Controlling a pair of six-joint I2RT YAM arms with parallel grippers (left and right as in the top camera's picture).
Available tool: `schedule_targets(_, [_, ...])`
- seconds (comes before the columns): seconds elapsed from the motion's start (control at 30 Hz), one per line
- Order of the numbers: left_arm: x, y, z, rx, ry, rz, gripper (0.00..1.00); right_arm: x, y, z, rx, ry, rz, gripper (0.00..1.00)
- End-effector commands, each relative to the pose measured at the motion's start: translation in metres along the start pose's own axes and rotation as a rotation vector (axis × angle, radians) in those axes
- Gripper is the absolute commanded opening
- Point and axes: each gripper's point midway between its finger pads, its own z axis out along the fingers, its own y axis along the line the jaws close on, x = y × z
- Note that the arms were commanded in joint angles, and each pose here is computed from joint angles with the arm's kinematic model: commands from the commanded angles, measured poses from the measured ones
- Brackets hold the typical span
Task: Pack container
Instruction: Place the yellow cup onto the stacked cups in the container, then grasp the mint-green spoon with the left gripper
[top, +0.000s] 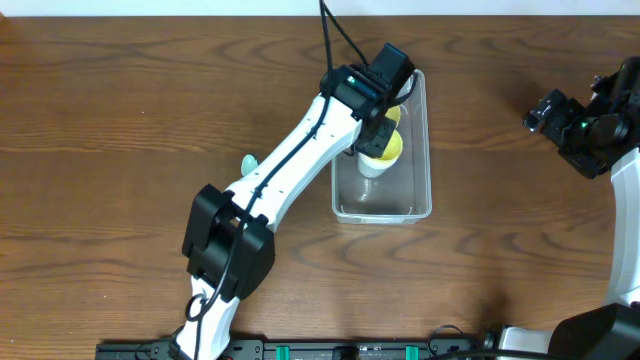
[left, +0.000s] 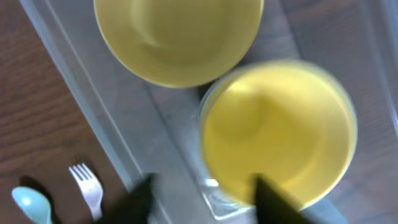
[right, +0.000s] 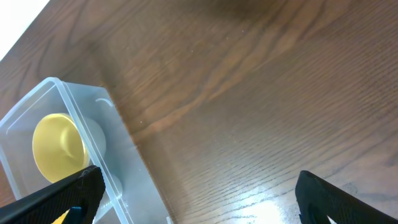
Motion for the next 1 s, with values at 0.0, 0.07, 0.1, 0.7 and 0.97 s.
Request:
schedule_targets(0.0, [-0.009, 0.006, -0.039, -0.009, -0.077, -0.012, 0.86, 0.0, -0.001, 0.001, 0.0, 0.002, 0.013, 0.99])
schedule_targets(0.07, [-0.008, 0.013, -0.067, -0.02, -0.117, -0.021, 0.87, 0.0, -0.001, 0.001, 0.0, 0.003, 0.013, 0.99])
schedule_targets(0.1, [-0.006, 0.021, -0.084, -0.044, -0.143, -0.042, 0.88, 0.0, -0.001, 0.001, 0.0, 0.002, 0.013, 0.99])
schedule_targets(0.7, [0.114, 0.187, -0.028, -0.14, 0.176, -0.454, 0.98, 0.0, -0.001, 0.001, 0.0, 0.003, 0.013, 0.99])
schedule_targets(0.97, [0.168, 0.192, 0.053, -0.097, 0.27, -0.461, 0.92, 0.0, -0.001, 0.001, 0.0, 0.003, 0.013, 0.99])
